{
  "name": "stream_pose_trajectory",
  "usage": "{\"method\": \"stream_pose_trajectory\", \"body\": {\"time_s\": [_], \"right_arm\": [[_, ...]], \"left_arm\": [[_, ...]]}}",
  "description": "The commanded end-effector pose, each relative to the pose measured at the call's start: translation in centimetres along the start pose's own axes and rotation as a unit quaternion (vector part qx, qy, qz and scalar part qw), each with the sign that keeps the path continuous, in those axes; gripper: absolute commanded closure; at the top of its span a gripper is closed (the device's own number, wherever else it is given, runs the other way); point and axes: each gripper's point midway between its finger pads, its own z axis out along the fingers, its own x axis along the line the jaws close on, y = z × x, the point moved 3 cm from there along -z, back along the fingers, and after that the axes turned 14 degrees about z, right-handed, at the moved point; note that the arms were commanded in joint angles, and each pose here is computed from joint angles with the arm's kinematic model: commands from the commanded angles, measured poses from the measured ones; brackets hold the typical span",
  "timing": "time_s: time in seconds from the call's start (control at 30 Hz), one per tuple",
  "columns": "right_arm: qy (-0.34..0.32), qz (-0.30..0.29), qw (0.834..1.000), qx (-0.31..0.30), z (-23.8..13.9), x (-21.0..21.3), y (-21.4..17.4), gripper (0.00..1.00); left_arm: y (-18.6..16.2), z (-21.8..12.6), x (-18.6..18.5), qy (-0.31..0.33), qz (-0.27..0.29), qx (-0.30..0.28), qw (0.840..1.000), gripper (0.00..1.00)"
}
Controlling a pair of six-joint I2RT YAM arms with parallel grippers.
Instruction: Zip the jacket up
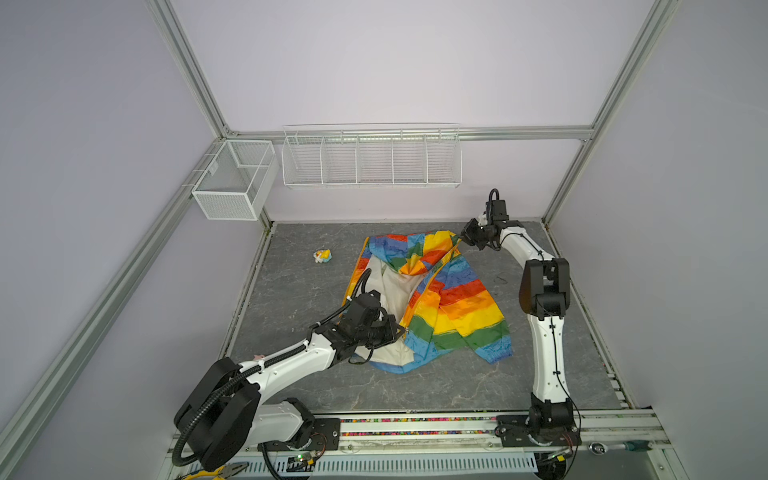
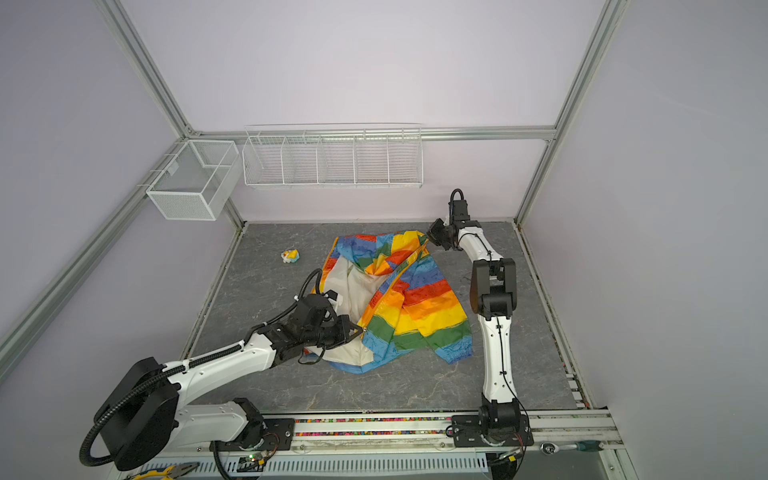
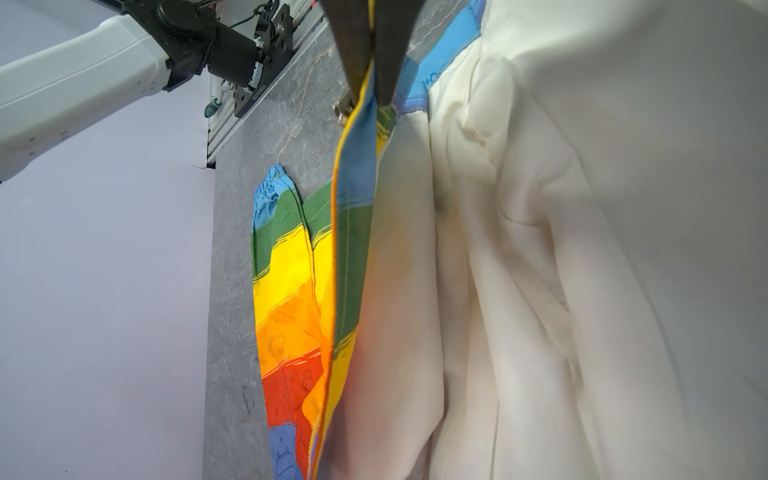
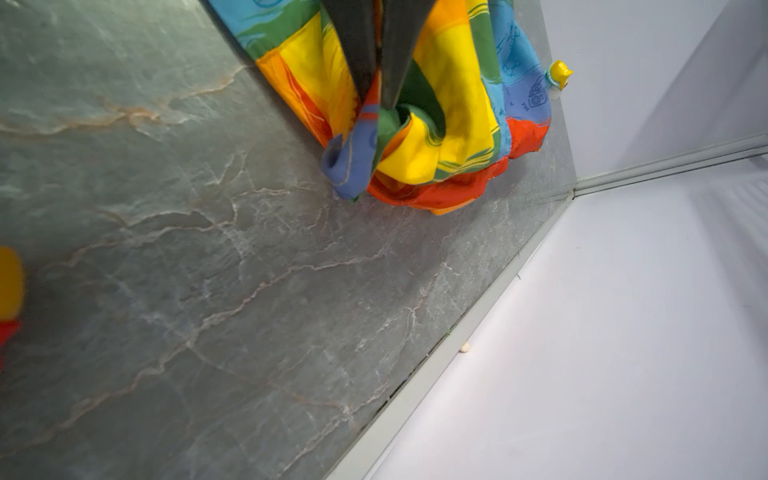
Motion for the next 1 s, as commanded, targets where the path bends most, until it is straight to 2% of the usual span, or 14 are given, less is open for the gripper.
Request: {"method": "stream_pose_trajectory", "body": {"time_s": [0.0, 0.23, 0.5, 0.6, 0.77, 0.97], "right_arm": [[0.009, -0.017, 1.0, -0.005, -2.6, 1.3, 0.6, 0.93], [0.002, -0.035, 0.999, -0.027, -9.4, 1.5, 2.2, 0.93], [-0.04, -0.049, 0.996, -0.058, -15.8, -0.2, 4.1, 0.93], [-0.046, -0.056, 0.996, -0.056, -16.2, -0.3, 4.0, 0.93], [-0.039, -0.067, 0.996, -0.04, -15.3, 0.3, 3.1, 0.93], [-0.024, -0.079, 0.997, -0.014, -12.4, 2.2, 1.7, 0.93]], "left_arm": [[-0.7, 0.3, -2.3, -0.005, 0.059, 0.031, 0.998, 1.0], [-1.8, 1.7, -8.8, -0.039, 0.169, 0.079, 0.982, 1.0], [-4.1, 4.6, -17.2, -0.099, 0.261, 0.126, 0.952, 1.0], [-4.7, 6.2, -18.3, -0.107, 0.263, 0.133, 0.949, 1.0], [-3.9, 6.5, -18.1, -0.105, 0.247, 0.104, 0.958, 1.0], [-2.4, 5.1, -14.2, -0.096, 0.181, 0.056, 0.977, 1.0]]}}
